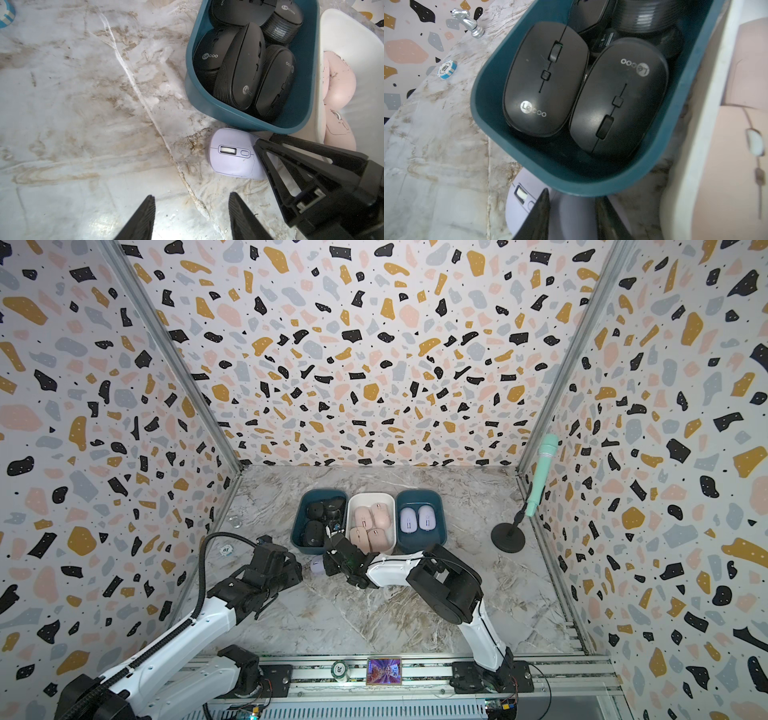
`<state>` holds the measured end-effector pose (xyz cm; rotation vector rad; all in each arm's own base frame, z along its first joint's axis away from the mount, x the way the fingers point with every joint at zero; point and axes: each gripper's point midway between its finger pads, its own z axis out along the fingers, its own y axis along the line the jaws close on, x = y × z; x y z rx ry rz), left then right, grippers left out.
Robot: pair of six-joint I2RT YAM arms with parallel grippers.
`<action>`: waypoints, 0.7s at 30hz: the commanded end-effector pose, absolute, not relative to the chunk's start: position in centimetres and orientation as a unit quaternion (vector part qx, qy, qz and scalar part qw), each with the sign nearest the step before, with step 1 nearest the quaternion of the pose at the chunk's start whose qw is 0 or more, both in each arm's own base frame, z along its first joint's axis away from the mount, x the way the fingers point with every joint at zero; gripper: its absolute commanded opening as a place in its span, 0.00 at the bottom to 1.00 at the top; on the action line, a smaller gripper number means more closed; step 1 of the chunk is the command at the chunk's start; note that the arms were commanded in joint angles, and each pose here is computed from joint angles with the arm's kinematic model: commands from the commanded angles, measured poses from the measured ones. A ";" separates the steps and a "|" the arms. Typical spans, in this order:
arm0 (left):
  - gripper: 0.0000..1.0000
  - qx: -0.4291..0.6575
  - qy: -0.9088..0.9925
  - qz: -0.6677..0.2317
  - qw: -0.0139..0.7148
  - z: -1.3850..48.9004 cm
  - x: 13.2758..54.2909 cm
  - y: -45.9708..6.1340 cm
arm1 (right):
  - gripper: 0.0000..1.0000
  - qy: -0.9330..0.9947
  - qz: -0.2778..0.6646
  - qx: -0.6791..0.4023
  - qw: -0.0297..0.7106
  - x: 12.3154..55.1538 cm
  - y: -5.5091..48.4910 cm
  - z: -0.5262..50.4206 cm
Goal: Place the mice by color into the storage box
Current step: Adjust the mouse at the center of the board.
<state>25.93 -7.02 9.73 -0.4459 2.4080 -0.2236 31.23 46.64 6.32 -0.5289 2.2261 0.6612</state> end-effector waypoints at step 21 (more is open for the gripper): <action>0.57 -0.179 0.918 -0.100 0.341 10.3 26.5 -7.5 | 0.58 0.836 0.315 -0.309 0.327 25.2 44.3 11.1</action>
